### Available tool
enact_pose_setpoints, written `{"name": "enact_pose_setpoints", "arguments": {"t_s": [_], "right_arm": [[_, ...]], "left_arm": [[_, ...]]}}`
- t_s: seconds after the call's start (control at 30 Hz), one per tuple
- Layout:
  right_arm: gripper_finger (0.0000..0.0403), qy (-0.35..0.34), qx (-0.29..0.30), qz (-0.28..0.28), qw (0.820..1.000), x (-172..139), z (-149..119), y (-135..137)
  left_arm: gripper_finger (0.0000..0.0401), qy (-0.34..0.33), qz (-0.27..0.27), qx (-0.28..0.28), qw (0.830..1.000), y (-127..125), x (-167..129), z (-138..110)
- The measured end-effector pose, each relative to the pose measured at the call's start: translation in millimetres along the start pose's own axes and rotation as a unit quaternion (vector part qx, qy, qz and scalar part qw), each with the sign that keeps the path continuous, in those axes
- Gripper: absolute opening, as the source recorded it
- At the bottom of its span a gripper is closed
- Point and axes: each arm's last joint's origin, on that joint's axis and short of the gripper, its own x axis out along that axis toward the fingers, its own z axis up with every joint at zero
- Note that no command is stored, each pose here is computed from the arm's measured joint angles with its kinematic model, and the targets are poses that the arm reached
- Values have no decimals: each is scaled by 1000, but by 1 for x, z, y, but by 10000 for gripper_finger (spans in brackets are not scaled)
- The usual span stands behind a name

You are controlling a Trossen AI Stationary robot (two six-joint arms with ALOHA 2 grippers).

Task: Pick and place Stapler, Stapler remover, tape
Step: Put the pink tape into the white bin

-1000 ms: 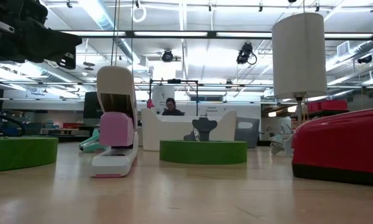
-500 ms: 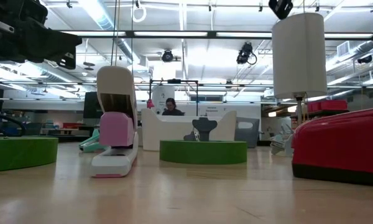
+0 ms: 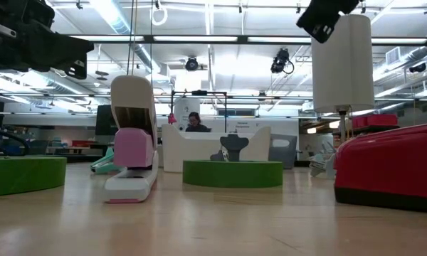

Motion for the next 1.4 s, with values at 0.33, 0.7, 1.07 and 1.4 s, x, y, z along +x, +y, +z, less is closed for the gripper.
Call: {"name": "enact_pose_setpoints", "arguments": {"t_s": [0.33,0.7,1.07,1.4], "right_arm": [[10,102,0,-14,995,1,-19,-3],[34,190,5,-23,981,-4,-36,-4],[77,247,-42,-4,968,8,-59,4],[146,287,-51,16,957,21,-84,8]], "left_arm": [[7,0,0,0,1000,0,0,0],[7,0,0,0,1000,0,0,0],[7,0,0,0,1000,0,0,0],[7,0,0,0,1000,0,0,0]]}}
